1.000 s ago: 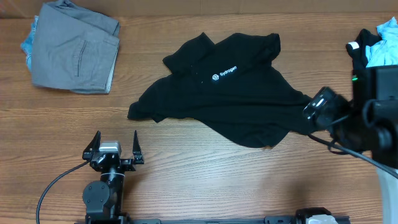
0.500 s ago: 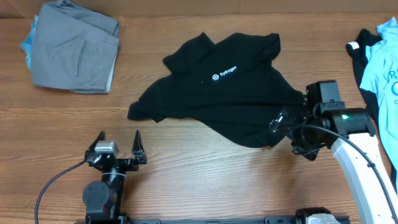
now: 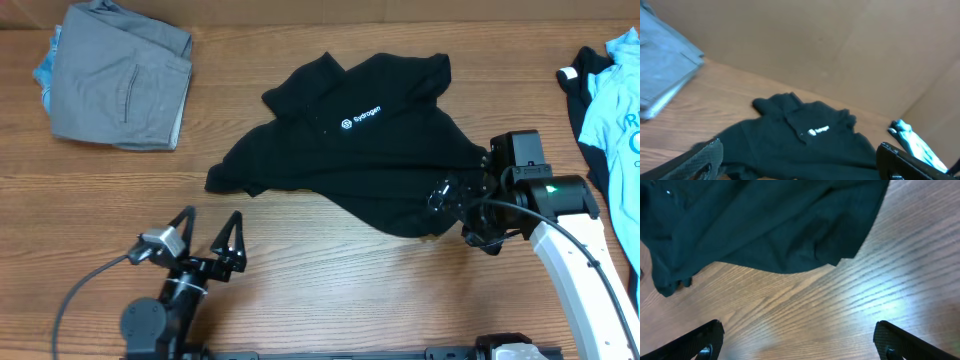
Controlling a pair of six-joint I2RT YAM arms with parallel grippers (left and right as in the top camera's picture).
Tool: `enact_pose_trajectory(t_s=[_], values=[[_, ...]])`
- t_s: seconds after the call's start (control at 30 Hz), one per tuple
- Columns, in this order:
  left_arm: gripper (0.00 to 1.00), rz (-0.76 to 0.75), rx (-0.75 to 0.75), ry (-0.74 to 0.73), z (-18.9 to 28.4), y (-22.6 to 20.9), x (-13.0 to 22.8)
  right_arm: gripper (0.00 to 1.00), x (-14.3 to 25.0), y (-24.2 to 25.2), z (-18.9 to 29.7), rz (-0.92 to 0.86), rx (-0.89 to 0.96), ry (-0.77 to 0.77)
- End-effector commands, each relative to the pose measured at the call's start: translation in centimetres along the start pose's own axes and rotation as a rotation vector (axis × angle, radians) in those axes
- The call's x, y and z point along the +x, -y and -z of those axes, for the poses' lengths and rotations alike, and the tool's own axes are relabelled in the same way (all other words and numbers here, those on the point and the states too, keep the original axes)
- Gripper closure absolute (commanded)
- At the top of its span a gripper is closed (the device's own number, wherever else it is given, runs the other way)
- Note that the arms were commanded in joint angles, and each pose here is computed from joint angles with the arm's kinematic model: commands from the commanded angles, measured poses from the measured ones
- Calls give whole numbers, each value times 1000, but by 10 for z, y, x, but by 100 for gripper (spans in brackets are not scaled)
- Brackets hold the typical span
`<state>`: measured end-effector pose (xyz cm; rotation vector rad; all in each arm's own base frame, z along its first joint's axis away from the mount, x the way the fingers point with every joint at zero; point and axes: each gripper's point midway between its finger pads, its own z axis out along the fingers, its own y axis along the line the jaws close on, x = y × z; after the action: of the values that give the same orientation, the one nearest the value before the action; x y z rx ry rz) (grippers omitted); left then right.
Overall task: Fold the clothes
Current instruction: 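Grasp the shirt's left edge with the left gripper, right gripper its right corner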
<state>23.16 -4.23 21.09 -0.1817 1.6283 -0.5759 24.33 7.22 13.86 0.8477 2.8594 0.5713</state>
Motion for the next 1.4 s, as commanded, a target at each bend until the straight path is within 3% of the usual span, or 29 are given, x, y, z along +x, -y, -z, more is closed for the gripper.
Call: enact_pose_trajectory(t_s=[0.0, 0.13, 0.23, 0.43, 0.73, 0.93, 1.13, 1.37], values=[[0, -102, -145, 6, 9, -2, -43, 0, -1, -4, 0, 16, -22, 0], [0, -144, -363, -265, -2, -30, -40, 0, -2, -7, 0, 19, -35, 2], [0, -154, -411, -490, -28, -38, -36, 0, 1, -5, 0, 15, -27, -7], [0, -119, -468, -724, -70, -58, -24, 0, 7, 1, 0, 46, -6, -32], [0, -23, -520, -1087, -96, -106, 68, 0, 8, 1, 0, 92, -3, -37], [0, 1, -547, -1094, -112, -128, 87, 0, 9, 2, 0, 90, 1, -41], [0, 81, -684, -1013, -122, -173, 87, 0, 10, 3, 0, 89, 3, -44], [0, 99, -686, -1026, -128, -189, 102, 0, 10, 3, 0, 89, 2, -43]])
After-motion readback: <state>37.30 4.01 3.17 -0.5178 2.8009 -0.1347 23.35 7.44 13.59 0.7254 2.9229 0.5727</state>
